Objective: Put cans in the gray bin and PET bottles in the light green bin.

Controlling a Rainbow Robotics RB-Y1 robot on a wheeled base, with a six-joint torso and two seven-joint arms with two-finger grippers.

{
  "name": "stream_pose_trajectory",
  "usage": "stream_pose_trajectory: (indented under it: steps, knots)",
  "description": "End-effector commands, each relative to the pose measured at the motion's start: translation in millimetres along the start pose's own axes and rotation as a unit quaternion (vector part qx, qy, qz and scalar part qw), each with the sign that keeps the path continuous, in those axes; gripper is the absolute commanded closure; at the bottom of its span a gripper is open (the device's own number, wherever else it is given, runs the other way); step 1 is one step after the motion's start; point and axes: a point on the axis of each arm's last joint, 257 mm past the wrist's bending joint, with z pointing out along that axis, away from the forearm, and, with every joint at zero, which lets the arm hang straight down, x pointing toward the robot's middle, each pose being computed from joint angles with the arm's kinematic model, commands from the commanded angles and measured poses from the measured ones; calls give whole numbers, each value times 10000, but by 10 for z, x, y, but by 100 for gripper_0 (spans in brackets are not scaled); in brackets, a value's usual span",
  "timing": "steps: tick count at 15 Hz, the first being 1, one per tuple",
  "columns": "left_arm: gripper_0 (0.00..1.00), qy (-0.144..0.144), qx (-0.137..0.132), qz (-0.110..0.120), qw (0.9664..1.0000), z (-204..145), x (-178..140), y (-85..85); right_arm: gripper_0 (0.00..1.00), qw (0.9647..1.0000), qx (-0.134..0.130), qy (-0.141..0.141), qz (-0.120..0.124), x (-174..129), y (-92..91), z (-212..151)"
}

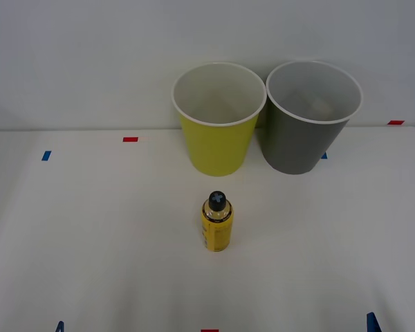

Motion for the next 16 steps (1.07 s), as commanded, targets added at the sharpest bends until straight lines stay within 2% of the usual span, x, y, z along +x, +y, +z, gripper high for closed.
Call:
stream_pose_trajectory:
  steps: [1, 16]
  knots:
    - [0, 0, 0, 0, 10000, 0, 0, 0, 0, 10000, 0, 0, 0, 0, 0, 0]
    - [0, 0, 0, 0, 10000, 0, 0, 0, 0, 10000, 0, 0, 0, 0, 0, 0]
